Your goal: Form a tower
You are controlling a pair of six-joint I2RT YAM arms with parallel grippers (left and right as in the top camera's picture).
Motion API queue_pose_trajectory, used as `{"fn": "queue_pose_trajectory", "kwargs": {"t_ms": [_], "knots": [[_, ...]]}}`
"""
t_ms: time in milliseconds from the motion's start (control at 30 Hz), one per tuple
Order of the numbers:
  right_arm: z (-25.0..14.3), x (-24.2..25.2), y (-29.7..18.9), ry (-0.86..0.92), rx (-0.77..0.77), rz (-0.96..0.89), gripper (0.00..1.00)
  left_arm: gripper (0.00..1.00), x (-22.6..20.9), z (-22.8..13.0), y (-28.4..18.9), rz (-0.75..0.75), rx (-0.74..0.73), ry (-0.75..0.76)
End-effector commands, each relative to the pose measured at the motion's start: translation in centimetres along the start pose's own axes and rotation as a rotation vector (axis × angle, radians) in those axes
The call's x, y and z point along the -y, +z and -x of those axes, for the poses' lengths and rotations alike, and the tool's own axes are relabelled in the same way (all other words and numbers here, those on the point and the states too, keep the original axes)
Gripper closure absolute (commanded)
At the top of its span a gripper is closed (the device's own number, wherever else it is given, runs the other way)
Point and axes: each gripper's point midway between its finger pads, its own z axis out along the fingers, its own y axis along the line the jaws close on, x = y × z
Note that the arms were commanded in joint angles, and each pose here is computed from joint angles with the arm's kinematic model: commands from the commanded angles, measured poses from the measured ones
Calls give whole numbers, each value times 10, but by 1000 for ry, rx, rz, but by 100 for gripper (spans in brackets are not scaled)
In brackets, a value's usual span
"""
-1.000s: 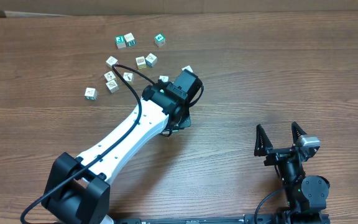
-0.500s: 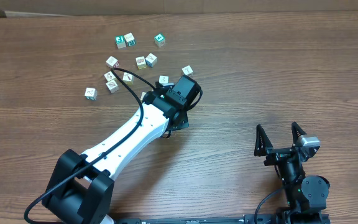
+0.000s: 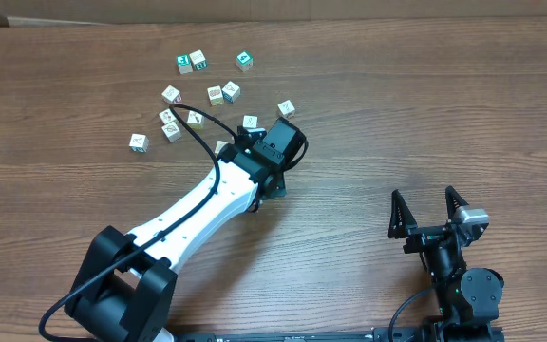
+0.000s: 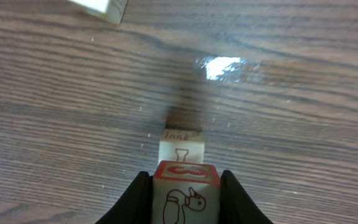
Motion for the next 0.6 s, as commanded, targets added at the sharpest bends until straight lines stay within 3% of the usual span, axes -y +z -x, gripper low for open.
{"fn": "queue_pose_trajectory", "kwargs": {"t_ms": [0, 567], "knots": [[-1, 0, 0, 3, 5, 3, 0, 96, -4, -4, 8, 30, 6, 28], [-1, 0, 0, 3, 5, 3, 0, 96, -2, 2, 9, 24, 41, 27]]}}
